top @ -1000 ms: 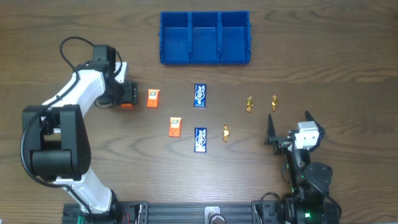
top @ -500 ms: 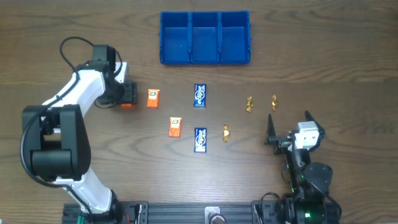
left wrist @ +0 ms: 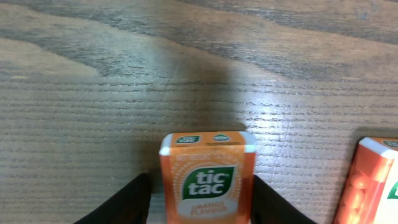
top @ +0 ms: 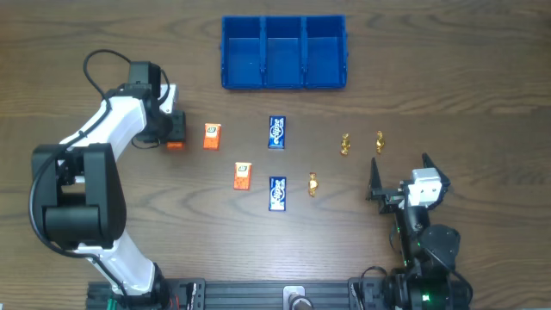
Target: Sort Candies Into Trays
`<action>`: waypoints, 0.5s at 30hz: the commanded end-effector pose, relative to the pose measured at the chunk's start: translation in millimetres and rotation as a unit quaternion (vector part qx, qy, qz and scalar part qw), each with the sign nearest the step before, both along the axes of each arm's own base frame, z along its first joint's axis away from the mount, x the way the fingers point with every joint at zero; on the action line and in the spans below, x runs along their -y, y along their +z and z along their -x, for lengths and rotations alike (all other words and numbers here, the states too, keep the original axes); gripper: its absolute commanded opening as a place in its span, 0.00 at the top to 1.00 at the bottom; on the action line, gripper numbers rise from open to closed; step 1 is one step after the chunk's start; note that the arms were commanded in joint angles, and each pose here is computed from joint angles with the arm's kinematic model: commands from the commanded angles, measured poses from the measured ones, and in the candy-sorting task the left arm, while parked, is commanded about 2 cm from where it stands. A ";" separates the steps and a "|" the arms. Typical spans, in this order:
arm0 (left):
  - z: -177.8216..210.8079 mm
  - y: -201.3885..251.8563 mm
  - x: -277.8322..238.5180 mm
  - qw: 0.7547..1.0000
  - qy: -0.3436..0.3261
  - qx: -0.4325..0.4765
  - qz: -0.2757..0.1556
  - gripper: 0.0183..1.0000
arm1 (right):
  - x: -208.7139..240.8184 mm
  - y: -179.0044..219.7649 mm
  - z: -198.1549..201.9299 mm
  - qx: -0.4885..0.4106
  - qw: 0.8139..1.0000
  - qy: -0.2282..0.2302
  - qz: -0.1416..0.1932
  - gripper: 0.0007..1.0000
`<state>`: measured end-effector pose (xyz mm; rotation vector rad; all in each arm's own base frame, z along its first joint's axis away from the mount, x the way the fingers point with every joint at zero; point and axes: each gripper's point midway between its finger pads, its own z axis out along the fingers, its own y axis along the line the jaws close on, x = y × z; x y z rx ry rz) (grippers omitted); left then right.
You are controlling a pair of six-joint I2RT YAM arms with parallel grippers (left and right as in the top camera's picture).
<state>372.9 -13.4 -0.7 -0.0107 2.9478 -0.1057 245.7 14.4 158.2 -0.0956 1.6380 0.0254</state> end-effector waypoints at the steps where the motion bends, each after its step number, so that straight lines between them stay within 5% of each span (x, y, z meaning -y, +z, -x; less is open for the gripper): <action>1: 1.1 -7.8 2.0 1.000 -0.001 -0.010 0.000 0.56 | 1.4 -1.8 0.3 -0.004 1.000 -0.002 0.006 0.00; 8: -4.6 5.0 3.5 1.000 0.011 0.007 0.003 0.65 | 1.4 -1.7 0.2 -0.003 1.000 -0.003 0.006 0.00; 15: -19.8 74.2 16.0 0.995 0.018 0.095 -0.001 0.67 | 1.4 -1.8 0.3 -0.004 1.000 -0.002 0.006 0.00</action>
